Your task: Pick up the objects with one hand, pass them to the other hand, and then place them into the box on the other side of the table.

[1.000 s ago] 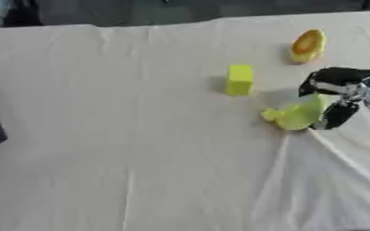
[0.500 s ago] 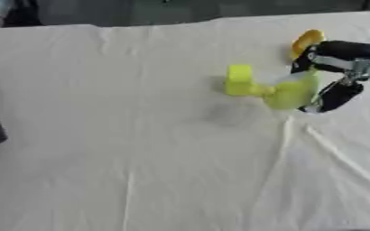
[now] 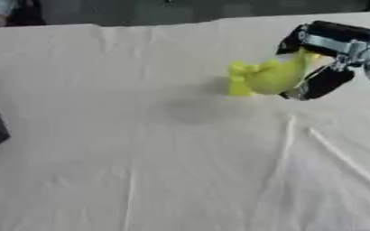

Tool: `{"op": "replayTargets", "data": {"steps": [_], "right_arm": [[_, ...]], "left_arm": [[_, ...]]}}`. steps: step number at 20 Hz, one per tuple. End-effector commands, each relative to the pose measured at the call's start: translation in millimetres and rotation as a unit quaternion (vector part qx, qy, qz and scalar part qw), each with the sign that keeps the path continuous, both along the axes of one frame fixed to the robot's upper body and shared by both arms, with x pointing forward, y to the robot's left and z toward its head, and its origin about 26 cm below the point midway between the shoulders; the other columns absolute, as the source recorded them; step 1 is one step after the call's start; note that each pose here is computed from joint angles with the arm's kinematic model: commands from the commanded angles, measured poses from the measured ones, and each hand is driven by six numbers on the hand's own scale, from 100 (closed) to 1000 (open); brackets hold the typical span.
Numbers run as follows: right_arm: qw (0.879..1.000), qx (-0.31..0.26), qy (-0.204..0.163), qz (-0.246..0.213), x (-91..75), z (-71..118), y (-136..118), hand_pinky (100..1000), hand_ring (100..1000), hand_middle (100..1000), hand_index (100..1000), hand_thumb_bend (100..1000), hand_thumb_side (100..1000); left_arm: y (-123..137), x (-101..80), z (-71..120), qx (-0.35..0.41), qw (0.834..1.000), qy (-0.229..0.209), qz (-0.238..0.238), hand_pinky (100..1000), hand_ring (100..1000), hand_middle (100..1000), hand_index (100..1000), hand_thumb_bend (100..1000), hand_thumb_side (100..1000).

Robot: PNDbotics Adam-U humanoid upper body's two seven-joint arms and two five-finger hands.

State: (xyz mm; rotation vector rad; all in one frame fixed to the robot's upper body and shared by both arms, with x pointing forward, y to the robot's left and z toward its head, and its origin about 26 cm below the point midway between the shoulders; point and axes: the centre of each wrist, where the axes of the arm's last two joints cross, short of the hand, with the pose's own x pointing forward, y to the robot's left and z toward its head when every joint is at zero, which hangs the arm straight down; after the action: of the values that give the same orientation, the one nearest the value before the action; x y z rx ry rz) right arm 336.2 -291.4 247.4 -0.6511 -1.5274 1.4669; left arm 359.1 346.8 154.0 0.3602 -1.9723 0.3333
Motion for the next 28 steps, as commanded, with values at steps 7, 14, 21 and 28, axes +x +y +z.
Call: {"op": "replayTargets", "data": {"steps": [7,14,21,28], "right_arm": [[0.997,0.069,-0.016,0.014,7.9,-12.7,33.6,820,679,472,571,264,100],[0.993,0.12,-0.006,0.006,19.4,-36.1,55.2,807,674,469,567,234,100],[0.981,0.191,-0.017,-0.011,24.4,-63.1,77.6,802,672,466,563,212,100],[0.971,0.238,-0.022,-0.012,27.1,-81.7,98.5,799,671,465,562,191,100]], "left_arm": [[-44.0,-14.2,62.6,0.116,0.987,-0.072,-0.091,819,817,858,898,866,563],[-79.8,-17.7,90.1,0.192,0.966,-0.091,-0.145,818,816,854,890,844,560],[-117.8,-19.2,107.7,0.278,0.936,-0.097,-0.195,812,809,834,870,840,548],[-161.1,-18.4,124.1,0.338,0.902,-0.094,-0.251,808,802,825,864,837,544]]}}
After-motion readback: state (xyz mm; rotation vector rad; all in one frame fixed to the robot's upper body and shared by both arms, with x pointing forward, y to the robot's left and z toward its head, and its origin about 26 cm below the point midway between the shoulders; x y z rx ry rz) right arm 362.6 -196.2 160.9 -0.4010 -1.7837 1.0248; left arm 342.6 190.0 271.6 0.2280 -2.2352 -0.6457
